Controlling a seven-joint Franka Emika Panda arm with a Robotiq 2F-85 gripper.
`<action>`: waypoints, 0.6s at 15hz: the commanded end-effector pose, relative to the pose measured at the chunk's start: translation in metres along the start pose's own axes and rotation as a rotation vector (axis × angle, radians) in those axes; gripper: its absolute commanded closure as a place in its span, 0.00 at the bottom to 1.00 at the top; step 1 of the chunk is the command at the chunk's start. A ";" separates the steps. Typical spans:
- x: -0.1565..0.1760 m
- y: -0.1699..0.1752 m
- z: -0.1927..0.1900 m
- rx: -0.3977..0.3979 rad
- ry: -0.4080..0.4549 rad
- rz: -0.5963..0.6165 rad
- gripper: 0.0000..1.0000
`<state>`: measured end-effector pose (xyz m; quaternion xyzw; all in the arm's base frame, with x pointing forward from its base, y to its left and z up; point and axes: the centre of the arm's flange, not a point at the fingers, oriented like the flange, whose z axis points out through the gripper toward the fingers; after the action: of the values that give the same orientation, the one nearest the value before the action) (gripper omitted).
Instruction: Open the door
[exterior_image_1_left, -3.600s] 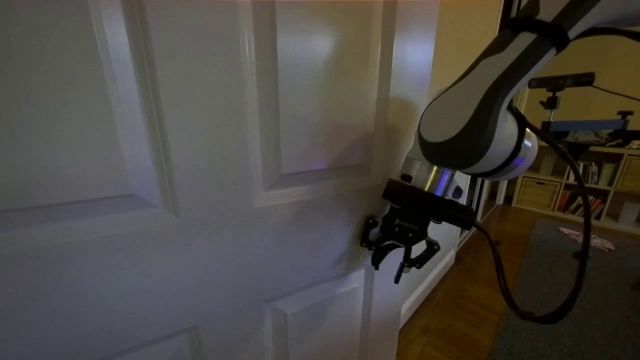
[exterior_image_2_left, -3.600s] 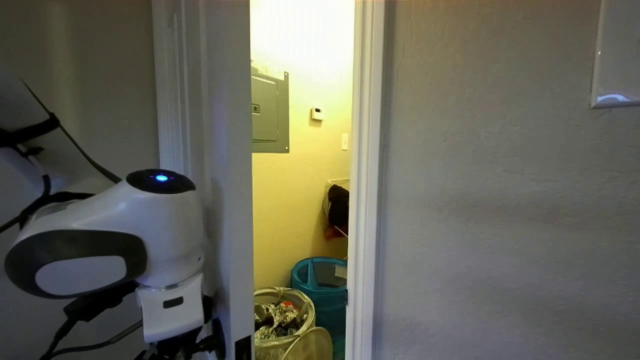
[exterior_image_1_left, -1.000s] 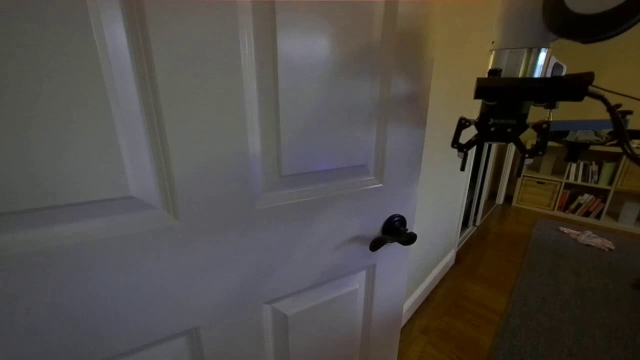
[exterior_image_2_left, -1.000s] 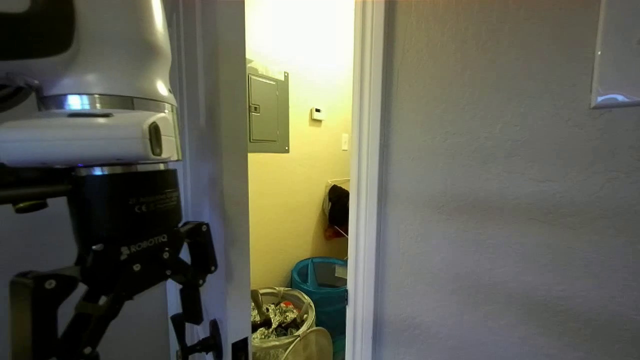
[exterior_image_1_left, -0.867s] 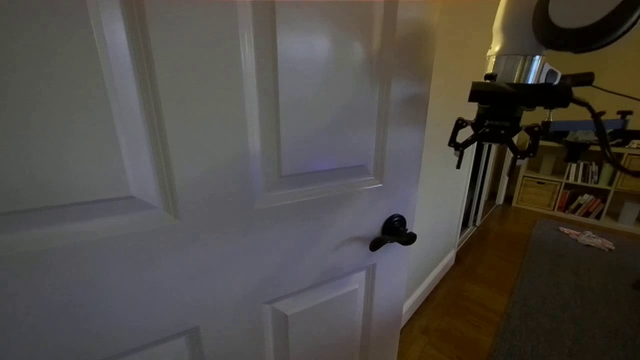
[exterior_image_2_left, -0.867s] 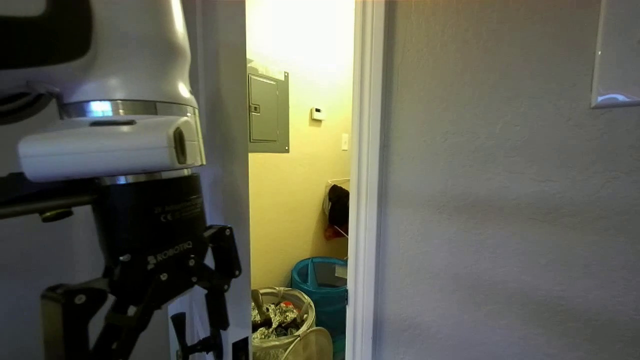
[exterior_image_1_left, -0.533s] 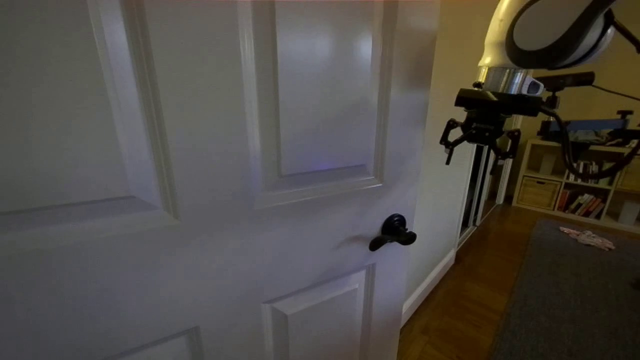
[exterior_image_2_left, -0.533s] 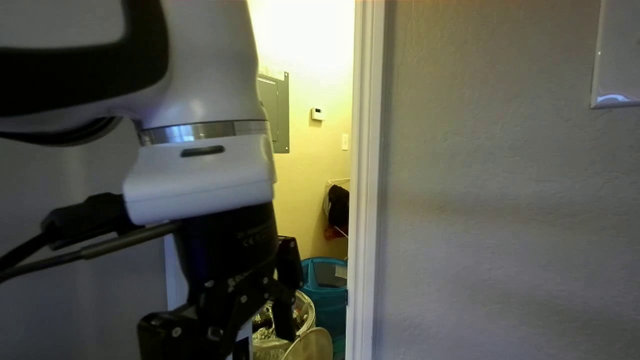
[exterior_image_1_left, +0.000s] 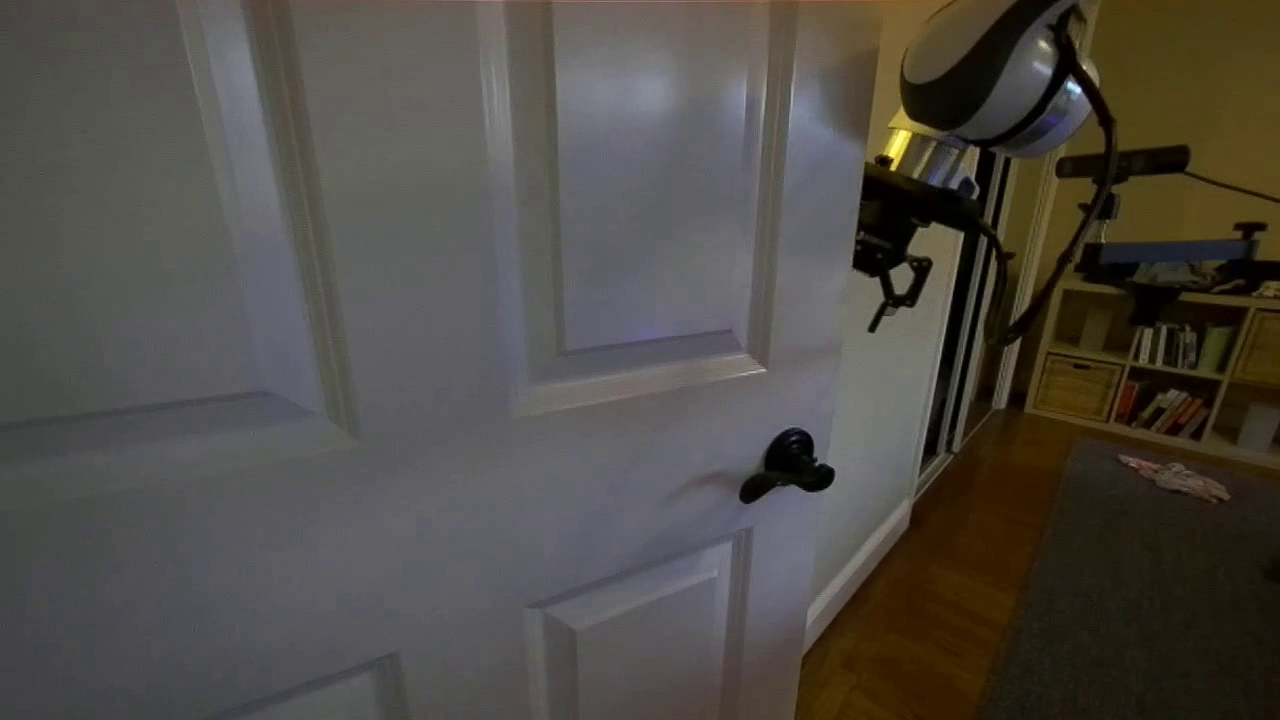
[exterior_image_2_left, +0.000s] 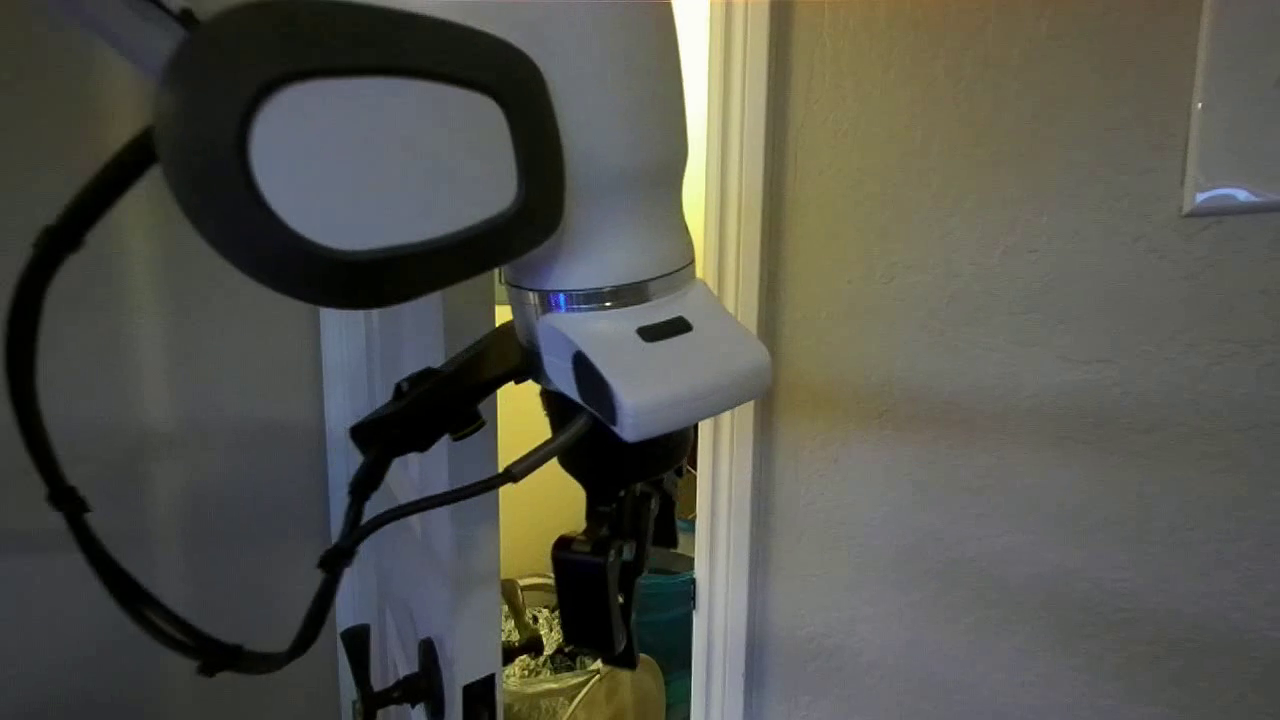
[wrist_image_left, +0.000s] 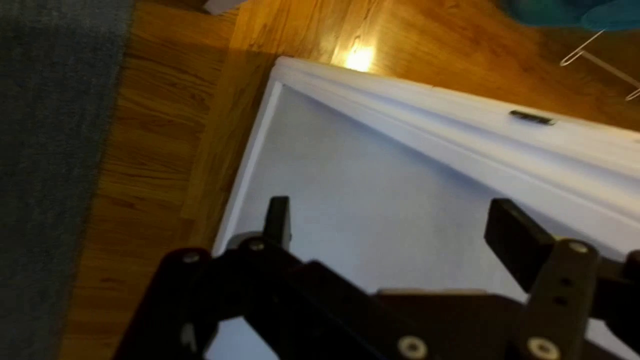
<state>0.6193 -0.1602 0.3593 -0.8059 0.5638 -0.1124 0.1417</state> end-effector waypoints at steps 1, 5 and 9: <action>0.018 -0.029 0.013 0.123 -0.129 -0.109 0.00; 0.020 -0.023 0.028 0.171 -0.253 -0.217 0.00; 0.021 -0.001 0.037 0.197 -0.348 -0.304 0.00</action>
<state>0.6477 -0.1645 0.3313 -0.8644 0.4221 -0.0625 0.2661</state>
